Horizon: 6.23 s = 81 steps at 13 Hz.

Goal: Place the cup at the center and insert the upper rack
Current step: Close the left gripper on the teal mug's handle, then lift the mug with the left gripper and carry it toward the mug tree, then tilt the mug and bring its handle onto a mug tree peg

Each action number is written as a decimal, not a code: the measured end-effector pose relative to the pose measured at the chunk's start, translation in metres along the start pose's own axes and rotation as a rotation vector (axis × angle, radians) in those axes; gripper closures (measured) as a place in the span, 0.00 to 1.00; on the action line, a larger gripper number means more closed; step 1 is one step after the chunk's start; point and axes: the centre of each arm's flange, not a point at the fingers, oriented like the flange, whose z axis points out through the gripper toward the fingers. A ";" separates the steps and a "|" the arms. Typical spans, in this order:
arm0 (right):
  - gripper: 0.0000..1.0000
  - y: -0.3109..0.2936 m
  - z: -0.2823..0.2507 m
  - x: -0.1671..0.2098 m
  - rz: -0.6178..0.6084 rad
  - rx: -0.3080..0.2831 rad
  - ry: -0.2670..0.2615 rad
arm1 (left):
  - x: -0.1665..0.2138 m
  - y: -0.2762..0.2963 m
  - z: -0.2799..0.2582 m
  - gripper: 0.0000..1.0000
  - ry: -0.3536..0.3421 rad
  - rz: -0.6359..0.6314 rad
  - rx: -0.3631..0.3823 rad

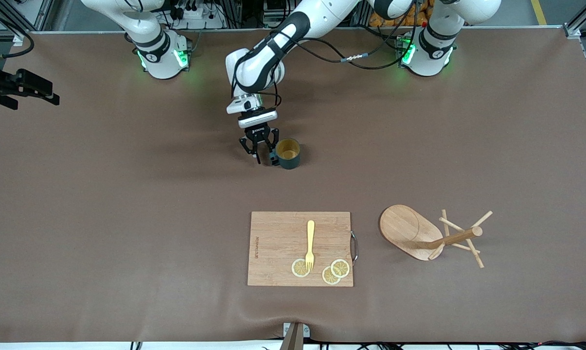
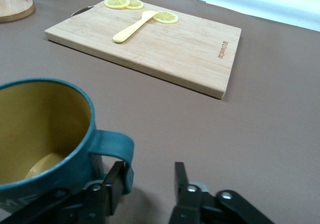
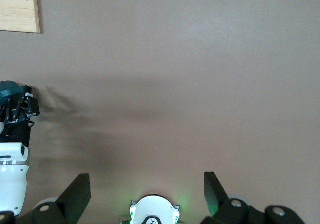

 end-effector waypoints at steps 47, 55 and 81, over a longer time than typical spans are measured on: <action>0.00 0.029 -0.006 0.001 0.052 -0.050 0.049 | 0.404 0.032 -0.051 0.95 -0.554 -0.828 -0.178; 0.00 0.026 -0.007 0.002 0.047 -0.051 0.050 | 0.487 -0.003 -0.007 0.95 -0.702 -1.018 -0.211; 0.00 0.021 -0.015 0.001 0.037 -0.056 0.074 | 0.638 -0.162 0.101 0.95 -0.993 -1.286 -0.328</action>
